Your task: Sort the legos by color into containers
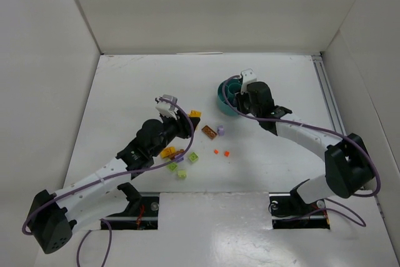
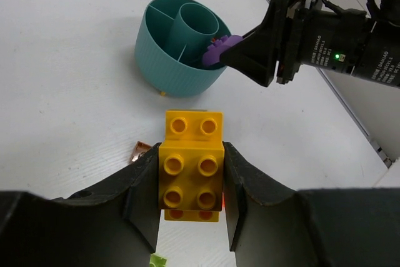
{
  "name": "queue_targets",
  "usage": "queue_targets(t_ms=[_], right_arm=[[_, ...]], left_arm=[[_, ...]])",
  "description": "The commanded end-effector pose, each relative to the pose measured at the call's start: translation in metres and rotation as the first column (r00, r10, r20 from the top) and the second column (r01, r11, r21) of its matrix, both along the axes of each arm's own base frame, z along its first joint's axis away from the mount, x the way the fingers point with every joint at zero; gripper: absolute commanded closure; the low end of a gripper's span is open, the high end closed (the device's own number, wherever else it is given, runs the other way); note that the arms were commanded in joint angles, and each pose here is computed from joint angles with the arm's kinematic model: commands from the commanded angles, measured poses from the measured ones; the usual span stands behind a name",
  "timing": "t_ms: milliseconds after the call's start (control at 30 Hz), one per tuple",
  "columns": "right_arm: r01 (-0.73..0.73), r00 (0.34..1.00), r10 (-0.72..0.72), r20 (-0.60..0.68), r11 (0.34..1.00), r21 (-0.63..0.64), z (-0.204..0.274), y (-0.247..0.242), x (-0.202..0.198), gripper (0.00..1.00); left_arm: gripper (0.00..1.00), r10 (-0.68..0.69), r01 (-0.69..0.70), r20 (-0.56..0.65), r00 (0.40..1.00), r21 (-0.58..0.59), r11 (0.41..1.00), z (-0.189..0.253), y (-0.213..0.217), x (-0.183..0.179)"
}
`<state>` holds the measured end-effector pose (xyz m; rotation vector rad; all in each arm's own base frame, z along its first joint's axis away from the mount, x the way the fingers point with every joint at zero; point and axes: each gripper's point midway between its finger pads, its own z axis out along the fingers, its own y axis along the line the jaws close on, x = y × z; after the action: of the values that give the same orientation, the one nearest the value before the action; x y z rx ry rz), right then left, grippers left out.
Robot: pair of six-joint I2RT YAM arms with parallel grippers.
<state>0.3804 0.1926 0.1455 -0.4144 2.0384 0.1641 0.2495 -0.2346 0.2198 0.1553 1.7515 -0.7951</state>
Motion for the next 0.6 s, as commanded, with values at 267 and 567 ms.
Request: queue_targets(t_ms=[267,567], right_arm=[[-0.12,0.987,0.107,0.123,0.987,0.104,0.063,0.02,-0.012,0.3],[-0.815,0.527,0.78,0.336,0.576,-0.059,0.104,0.067,-0.108,0.29]], left_arm=[[1.0,-0.279,0.274,0.18,0.943,0.052,0.96,0.025,-0.028,-0.031],[1.0,-0.562,0.524,0.391,0.729,0.209,0.825,0.046,-0.047,-0.076]])
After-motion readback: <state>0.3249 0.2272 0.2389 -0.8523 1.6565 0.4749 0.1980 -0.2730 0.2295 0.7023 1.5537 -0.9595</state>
